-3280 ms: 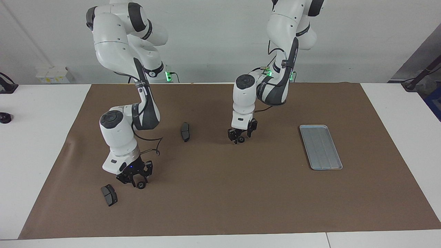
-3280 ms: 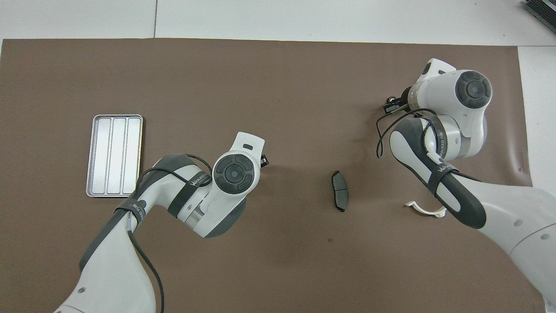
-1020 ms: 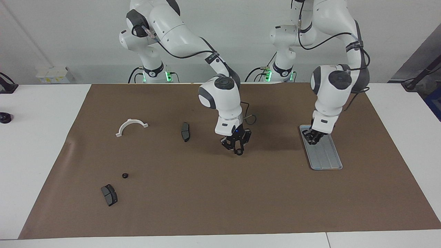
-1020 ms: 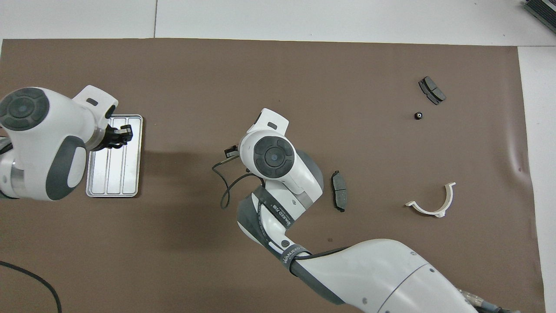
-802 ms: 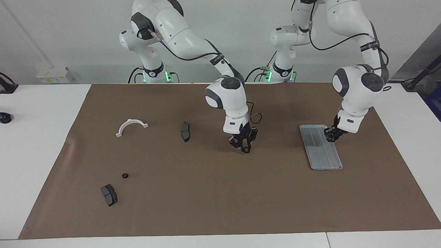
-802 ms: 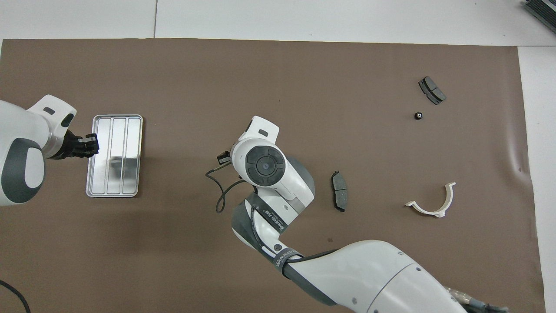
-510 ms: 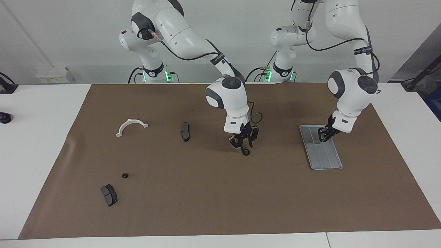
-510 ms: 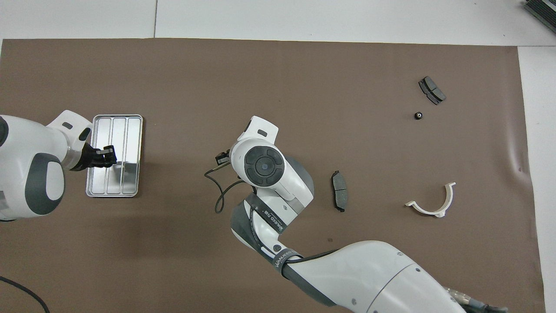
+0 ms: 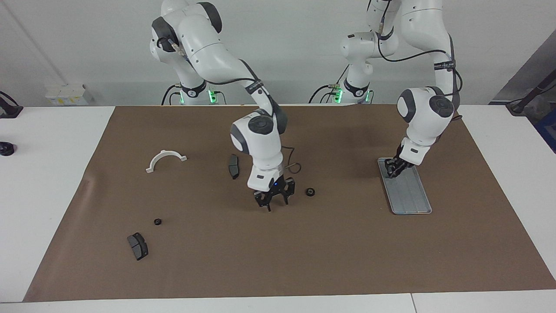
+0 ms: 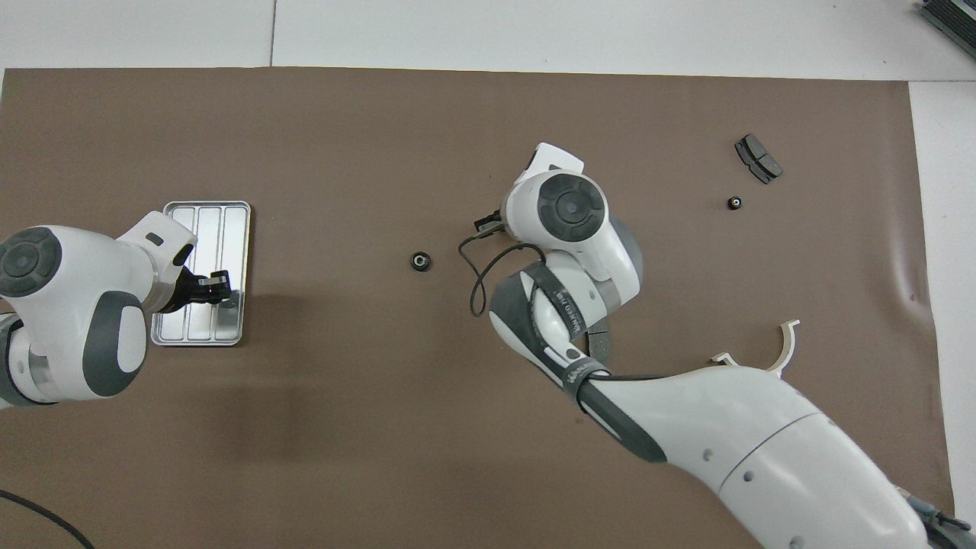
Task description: Pick bearing gear from pile to tray
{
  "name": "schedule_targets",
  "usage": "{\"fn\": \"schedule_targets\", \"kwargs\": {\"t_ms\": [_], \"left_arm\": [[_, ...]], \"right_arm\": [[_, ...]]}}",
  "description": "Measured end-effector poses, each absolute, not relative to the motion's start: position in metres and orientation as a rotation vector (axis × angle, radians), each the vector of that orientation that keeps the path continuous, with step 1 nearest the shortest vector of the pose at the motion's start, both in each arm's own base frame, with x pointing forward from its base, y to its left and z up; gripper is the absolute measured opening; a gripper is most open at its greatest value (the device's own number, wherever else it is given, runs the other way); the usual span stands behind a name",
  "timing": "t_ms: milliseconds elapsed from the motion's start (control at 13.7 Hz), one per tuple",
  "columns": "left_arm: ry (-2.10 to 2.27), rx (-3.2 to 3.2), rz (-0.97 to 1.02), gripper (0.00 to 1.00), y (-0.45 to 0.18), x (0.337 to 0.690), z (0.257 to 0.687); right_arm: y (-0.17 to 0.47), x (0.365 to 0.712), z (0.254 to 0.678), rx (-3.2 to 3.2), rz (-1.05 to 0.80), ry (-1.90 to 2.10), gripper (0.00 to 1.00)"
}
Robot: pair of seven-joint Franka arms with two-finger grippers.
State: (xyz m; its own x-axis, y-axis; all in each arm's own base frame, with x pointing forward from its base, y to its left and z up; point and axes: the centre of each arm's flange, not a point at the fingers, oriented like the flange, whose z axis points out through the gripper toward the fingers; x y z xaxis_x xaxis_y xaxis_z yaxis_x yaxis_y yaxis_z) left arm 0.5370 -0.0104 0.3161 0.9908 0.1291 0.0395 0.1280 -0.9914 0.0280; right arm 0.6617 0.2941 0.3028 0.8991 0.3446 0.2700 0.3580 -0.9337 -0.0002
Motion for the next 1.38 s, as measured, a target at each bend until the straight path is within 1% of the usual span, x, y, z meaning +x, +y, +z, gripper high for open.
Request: {"fn": "schedule_targets", "kwargs": {"t_ms": [146,219,437,583,729,802,1093,1239,1385], "left_arm": [[0.168,3.112,0.07,0.35,-0.006,0.537,0.316],[0.162,3.113,0.07,0.43,-0.006,0.537,0.315],[0.148,3.11,0.093,0.81,-0.017,0.541,0.321],[0.171,3.096,0.159,1.0,-0.044,0.553,0.344],[0.244,3.07,0.194,1.0,-0.096,0.561,0.371],[0.292,3.053,0.201,1.0,-0.129,0.558,0.377],[0.492,2.998,0.193,1.0,-0.238,0.535,0.38],[0.561,3.025,0.231,1.0,-0.299,0.534,0.361],[0.574,3.047,0.247,1.0,-0.34,0.537,0.326]], "right_arm": [[0.224,0.689,0.305,-3.037,-0.418,-0.592,0.67],[0.198,0.697,0.306,-3.047,-0.42,-0.598,0.67],[0.138,0.709,0.308,-3.076,-0.395,-0.6,0.66],[0.098,0.714,0.313,-3.089,-0.372,-0.644,0.65],[0.057,0.716,0.316,-3.1,-0.359,-0.682,0.65],[0.039,0.717,0.316,-3.106,-0.354,-0.682,0.65],[0.004,0.71,0.305,-3.122,-0.309,-0.638,0.62],[-0.008,0.703,0.3,-3.129,-0.282,-0.613,0.6],[-0.015,0.698,0.297,-3.133,-0.263,-0.599,0.59]]}}
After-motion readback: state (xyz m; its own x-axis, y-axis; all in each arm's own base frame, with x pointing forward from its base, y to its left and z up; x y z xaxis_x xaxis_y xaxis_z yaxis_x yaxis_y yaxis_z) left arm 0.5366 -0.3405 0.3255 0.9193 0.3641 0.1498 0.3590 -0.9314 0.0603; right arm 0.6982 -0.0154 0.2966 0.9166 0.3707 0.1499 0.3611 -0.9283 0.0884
